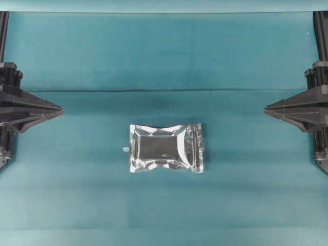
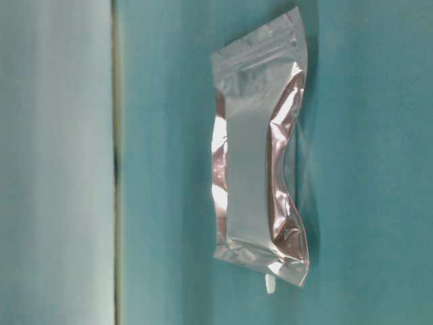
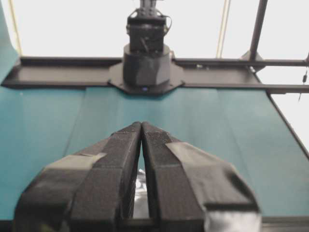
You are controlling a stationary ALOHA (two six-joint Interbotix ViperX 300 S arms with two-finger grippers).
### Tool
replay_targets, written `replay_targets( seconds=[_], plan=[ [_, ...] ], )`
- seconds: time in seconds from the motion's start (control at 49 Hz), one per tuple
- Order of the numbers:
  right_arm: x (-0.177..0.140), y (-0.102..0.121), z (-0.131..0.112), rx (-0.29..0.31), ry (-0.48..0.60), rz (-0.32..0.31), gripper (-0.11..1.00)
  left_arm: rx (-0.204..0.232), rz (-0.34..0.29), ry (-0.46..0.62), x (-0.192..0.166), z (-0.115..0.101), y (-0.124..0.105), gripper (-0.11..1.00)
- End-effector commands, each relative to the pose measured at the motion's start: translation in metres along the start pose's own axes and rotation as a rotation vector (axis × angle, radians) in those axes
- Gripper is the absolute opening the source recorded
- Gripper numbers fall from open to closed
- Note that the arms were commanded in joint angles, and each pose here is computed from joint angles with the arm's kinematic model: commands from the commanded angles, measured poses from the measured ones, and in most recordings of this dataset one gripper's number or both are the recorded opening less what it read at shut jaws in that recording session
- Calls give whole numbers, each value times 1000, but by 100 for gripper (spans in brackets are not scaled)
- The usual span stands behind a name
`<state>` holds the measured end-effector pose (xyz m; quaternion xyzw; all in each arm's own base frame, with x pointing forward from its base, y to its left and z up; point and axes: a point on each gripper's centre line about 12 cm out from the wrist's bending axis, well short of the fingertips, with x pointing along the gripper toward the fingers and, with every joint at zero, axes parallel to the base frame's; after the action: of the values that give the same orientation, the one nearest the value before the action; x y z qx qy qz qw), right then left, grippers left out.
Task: Hand over the silver zip bag and make it stand upright.
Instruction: 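Move the right gripper to the silver foil bag's right edge and grasp it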
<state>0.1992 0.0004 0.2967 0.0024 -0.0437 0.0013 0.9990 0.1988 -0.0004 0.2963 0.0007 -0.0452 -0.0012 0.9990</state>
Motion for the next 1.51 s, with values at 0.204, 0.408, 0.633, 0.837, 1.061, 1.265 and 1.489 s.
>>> replay_targets(
  seconds=[0.204,0.408,0.633,0.837,1.061,1.265,1.489],
  plan=[
    [20,-2,-10,443,111,-63,4,23,-30,35,42,17,-6,1],
    [34,0,-43,769,268,-141,4,37,-38,73,55,12,-8,1],
    [50,2,-82,964,431,-250,4,53,-37,108,55,9,-8,1],
    [59,2,-113,1090,521,-351,10,56,-39,155,57,8,-8,1],
    [67,2,-140,1187,591,-451,50,50,-37,172,58,6,-8,1],
    [76,1,-161,1191,633,-503,98,51,-35,177,58,5,-7,1],
    [85,-4,-186,1213,610,-553,98,49,-27,193,58,3,-5,1]
  ],
)
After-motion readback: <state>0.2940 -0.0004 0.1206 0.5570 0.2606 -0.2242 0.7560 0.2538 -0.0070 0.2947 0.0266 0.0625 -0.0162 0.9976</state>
